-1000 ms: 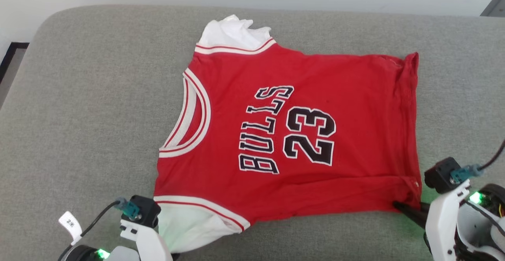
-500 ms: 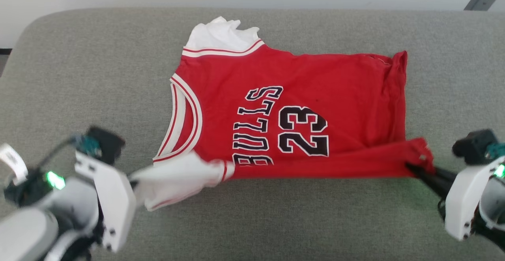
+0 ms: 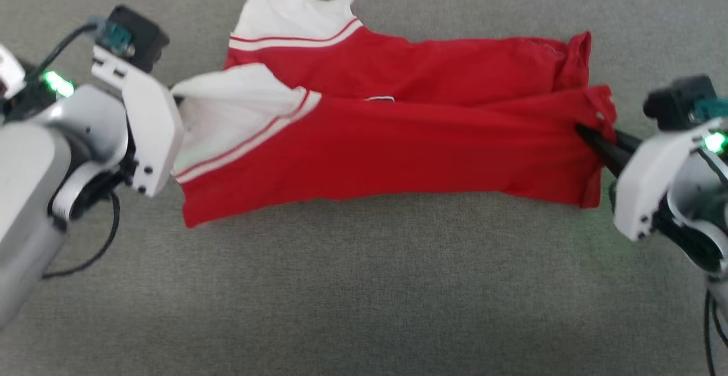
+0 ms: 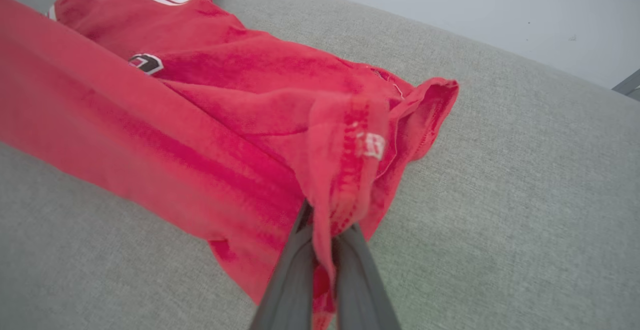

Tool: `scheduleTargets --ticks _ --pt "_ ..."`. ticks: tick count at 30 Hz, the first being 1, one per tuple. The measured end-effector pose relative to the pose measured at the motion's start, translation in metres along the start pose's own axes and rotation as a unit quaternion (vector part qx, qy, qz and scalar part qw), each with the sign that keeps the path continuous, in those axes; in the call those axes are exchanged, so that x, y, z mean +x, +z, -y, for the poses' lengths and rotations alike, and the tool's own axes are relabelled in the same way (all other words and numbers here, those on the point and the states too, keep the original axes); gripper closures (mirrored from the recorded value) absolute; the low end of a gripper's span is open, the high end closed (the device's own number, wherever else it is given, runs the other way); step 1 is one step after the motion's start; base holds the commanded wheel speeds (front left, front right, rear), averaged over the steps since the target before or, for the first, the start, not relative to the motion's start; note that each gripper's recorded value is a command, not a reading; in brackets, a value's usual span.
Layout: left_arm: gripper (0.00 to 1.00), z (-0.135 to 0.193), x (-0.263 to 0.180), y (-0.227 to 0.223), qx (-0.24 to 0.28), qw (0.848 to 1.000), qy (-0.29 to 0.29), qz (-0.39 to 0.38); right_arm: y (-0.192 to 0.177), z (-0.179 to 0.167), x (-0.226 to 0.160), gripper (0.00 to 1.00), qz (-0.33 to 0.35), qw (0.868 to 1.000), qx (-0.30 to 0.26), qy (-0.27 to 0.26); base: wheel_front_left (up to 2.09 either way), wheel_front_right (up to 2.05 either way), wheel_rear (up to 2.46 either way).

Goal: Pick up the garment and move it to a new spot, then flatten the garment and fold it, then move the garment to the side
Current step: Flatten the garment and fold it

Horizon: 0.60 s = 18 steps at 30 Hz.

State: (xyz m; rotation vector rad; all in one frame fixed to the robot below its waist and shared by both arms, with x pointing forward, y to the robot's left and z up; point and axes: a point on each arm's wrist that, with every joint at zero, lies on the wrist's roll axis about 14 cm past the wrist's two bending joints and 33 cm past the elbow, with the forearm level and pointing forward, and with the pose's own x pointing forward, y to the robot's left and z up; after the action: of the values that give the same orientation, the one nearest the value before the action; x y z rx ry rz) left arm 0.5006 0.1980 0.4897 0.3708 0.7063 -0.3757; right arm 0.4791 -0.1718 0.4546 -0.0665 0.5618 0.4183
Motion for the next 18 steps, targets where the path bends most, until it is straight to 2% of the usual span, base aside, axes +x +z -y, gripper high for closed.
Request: scheduleTargets --ticks 2,7,13,15,16,17,18 --pt "1.0 -0.001 0.017 0.001 0.006 1.0 -0.007 -0.007 0.001 0.002 0.01 1.0 -0.006 1.0 0.003 -0.005 0.0 0.0 0.0" --pt "1.0 0.013 0.065 -0.018 0.001 0.998 -0.039 -0.048 -0.025 0.011 0.038 1.0 -0.072 0.997 0.007 -0.019 0.0 0.0 0.0" --pt "1.0 0.025 0.086 -0.051 -0.021 0.993 -0.054 -0.104 -0.045 0.009 0.054 1.0 -0.117 0.993 0.026 -0.021 0.0 0.0 0.0" --pt "1.0 0.024 0.087 -0.054 -0.025 0.992 -0.052 -0.11 -0.046 0.009 0.056 0.79 -0.12 0.992 0.026 -0.021 0.0 0.0 0.0" --pt "0.95 0.022 0.087 -0.055 -0.028 0.992 -0.049 -0.115 -0.047 0.007 0.057 0.65 -0.124 0.992 0.024 -0.018 0.0 0.0 0.0" --pt "0.79 0.021 0.087 -0.056 -0.032 0.991 -0.047 -0.12 -0.046 0.005 0.059 0.51 -0.126 0.992 0.021 -0.017 0.0 0.0 0.0" --pt "0.67 0.02 0.087 -0.056 -0.035 0.991 -0.046 -0.122 -0.045 0.005 0.059 0.0 -0.127 0.992 0.019 -0.017 0.0 0.0 0.0"
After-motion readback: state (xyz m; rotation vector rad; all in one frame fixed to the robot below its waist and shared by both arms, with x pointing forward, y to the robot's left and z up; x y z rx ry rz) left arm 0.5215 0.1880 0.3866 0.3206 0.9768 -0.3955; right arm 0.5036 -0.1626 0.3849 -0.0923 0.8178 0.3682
